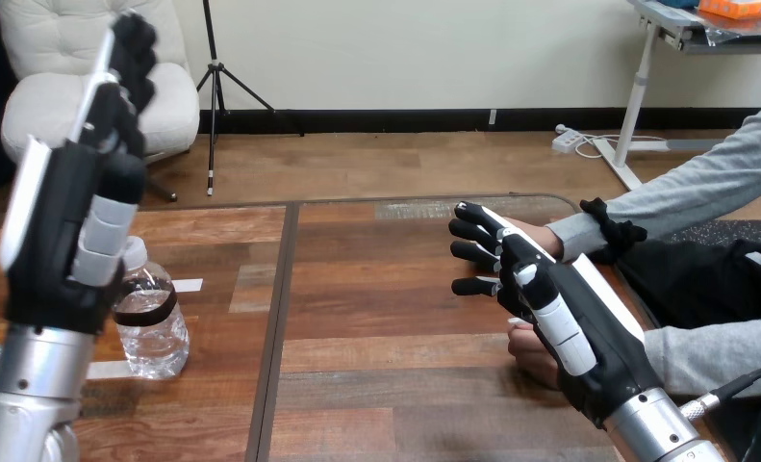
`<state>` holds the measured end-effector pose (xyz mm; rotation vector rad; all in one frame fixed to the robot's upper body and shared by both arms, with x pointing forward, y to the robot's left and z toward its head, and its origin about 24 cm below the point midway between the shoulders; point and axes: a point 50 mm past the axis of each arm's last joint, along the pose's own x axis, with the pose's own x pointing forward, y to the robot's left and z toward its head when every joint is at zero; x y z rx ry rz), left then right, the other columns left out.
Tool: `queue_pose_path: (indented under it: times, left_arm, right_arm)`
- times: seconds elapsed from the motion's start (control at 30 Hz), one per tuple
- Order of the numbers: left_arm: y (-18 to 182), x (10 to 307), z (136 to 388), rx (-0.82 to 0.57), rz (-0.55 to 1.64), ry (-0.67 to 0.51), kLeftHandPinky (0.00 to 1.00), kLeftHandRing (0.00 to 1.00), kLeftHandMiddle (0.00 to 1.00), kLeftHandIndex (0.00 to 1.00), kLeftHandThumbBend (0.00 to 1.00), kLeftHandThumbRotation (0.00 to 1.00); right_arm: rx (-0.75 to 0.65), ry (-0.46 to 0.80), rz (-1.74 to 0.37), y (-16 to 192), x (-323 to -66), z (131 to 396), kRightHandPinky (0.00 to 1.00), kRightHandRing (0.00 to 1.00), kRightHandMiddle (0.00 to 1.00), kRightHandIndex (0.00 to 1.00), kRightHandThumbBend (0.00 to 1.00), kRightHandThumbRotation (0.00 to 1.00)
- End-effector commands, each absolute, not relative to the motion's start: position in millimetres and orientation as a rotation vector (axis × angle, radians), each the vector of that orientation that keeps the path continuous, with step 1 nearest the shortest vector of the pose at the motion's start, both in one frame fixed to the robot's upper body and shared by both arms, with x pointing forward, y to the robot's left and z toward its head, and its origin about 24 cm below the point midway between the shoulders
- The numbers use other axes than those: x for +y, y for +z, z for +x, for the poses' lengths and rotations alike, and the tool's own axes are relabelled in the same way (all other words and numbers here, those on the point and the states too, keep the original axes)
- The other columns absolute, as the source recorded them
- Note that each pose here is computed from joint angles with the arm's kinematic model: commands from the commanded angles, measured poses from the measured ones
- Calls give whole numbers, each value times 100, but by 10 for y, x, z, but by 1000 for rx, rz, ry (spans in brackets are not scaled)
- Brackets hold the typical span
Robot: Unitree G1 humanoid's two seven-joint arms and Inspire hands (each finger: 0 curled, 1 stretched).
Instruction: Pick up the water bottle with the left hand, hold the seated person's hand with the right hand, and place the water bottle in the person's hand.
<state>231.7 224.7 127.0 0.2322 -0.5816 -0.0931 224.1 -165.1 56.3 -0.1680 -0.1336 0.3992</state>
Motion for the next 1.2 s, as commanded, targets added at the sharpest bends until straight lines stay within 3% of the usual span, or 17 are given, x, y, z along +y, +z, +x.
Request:
queue_pose_path:
  times: [0.0, 0.8, 1.17]
  left_arm:
    - [1500, 2282, 2366, -699, 291, -63, 100, 100, 100, 100, 100, 100]
    - [1596, 2541, 2275, -688, 369, 82, 100, 100, 100, 100, 100, 100]
    - [1549, 2697, 2220, -645, 445, 162, 100, 100, 100, 100, 100, 100]
  right_arm:
    - [-239, 423, -191, 795, -1591, 2307, 78, 91, 93, 93, 98, 100]
    - [-236, 420, -180, 785, -1603, 2295, 78, 91, 93, 94, 97, 100]
    - [-237, 424, -184, 786, -1601, 2297, 78, 91, 93, 94, 96, 100]
